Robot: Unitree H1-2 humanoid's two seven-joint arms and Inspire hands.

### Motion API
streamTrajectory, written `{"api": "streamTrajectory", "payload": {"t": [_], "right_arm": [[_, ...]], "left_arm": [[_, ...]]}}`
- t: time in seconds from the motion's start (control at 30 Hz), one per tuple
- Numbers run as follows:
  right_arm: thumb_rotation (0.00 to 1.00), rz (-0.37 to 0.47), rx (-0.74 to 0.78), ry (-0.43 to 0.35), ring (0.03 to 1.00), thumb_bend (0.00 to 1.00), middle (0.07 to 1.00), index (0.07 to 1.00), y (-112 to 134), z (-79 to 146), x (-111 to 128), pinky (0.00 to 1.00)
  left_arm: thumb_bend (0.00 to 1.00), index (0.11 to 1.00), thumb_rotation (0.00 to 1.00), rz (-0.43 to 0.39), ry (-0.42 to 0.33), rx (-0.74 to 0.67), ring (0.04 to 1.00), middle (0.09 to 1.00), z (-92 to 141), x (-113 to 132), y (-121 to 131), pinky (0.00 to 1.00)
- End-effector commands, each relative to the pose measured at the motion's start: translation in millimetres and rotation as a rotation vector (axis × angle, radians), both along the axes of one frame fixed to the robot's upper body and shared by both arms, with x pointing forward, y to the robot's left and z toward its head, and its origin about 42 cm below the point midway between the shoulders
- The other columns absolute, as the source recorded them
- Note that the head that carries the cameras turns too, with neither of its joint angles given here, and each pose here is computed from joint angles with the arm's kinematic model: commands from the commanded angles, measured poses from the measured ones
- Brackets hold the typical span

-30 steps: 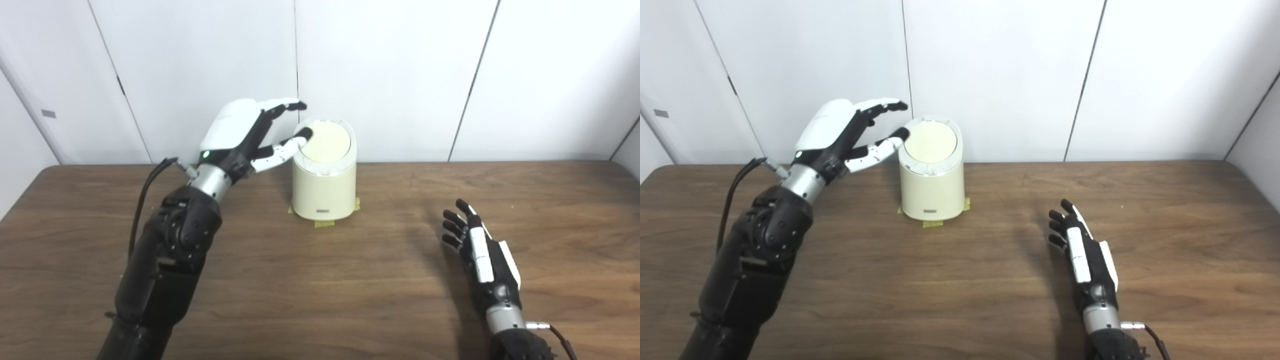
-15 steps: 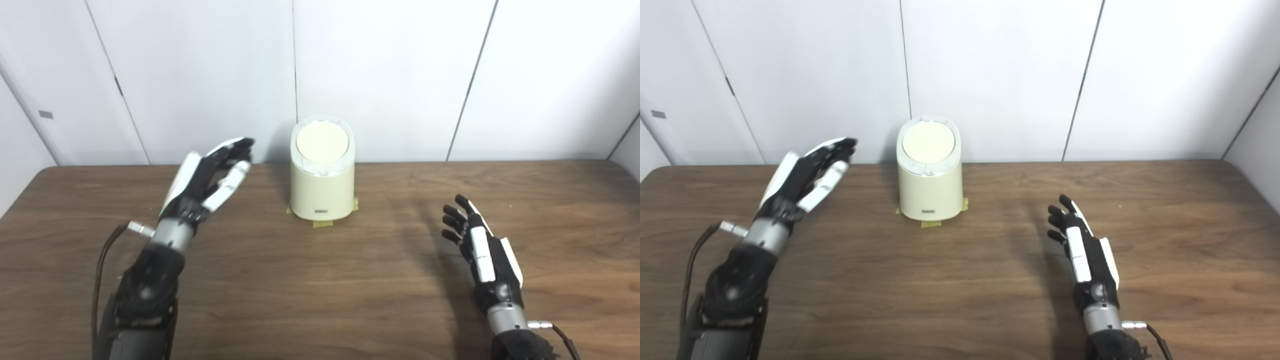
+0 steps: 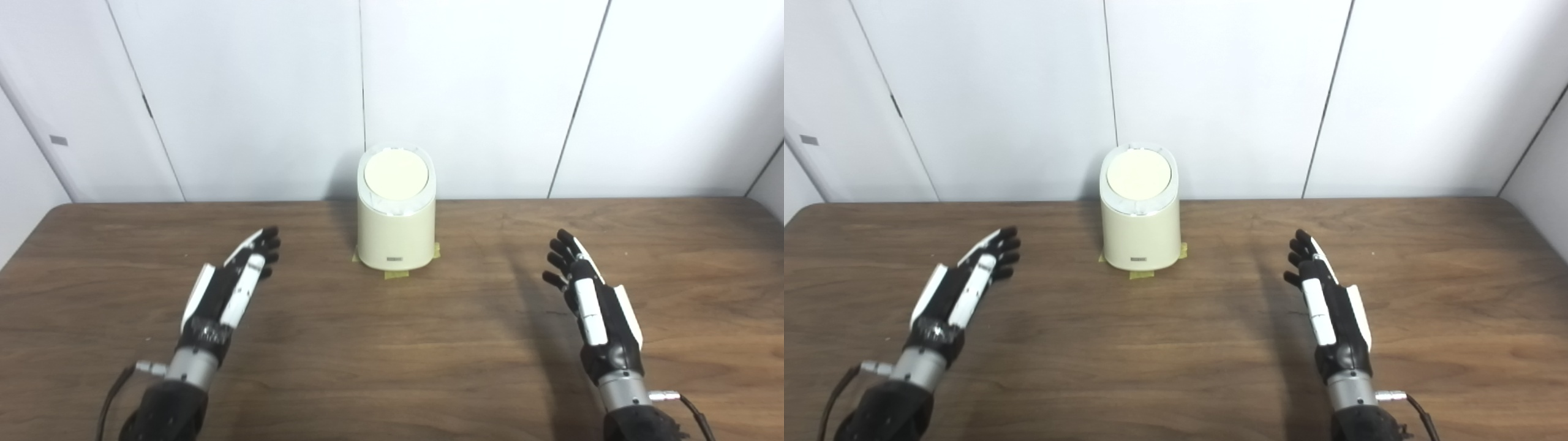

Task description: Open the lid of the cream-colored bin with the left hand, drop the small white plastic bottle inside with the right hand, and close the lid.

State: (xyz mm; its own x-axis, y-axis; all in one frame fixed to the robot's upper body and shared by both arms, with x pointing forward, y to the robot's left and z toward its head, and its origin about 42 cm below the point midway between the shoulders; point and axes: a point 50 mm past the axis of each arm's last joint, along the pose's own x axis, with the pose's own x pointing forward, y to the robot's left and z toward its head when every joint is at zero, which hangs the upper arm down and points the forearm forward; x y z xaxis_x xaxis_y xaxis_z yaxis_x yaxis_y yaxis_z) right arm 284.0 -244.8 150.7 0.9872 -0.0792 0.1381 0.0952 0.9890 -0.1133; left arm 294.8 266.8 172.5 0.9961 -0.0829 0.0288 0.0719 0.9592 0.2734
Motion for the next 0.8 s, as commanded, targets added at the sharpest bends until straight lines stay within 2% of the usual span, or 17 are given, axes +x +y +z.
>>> {"api": "streamTrajectory", "payload": {"t": [0.0,0.27,0.37,0.53,0.77], "right_arm": [[0.98,0.009,-0.013,-0.072,0.92,0.64,0.928,0.944,0.6,17.2,3.0,0.85],[0.98,0.011,-0.004,-0.045,0.922,0.63,0.926,0.943,-1.3,14.5,1.7,0.86],[0.99,0.016,-0.005,-0.034,0.911,0.62,0.916,0.935,0.3,15.8,0.9,0.84],[0.96,0.019,0.016,-0.027,0.919,0.62,0.918,0.938,-1.4,12.3,0.9,0.86],[0.98,0.027,0.021,-0.006,0.932,0.58,0.935,0.947,-2.4,7.1,-8.5,0.87]], "left_arm": [[0.4,0.962,1.0,0.0,-0.103,0.002,0.909,0.931,17.2,-1.8,-0.6,0.88],[0.44,0.958,0.99,0.065,-0.101,-0.055,0.923,0.928,6.2,-16.5,3.3,0.96],[0.43,0.964,0.98,0.064,-0.103,-0.074,0.918,0.931,3.5,-19.5,0.7,0.95],[0.38,0.968,0.98,0.09,-0.104,-0.126,0.927,0.942,-1.6,-22.5,-5.4,0.95],[0.36,0.963,0.94,0.113,-0.111,-0.156,0.923,0.938,-5.9,-33.7,-10.6,0.93]]}}
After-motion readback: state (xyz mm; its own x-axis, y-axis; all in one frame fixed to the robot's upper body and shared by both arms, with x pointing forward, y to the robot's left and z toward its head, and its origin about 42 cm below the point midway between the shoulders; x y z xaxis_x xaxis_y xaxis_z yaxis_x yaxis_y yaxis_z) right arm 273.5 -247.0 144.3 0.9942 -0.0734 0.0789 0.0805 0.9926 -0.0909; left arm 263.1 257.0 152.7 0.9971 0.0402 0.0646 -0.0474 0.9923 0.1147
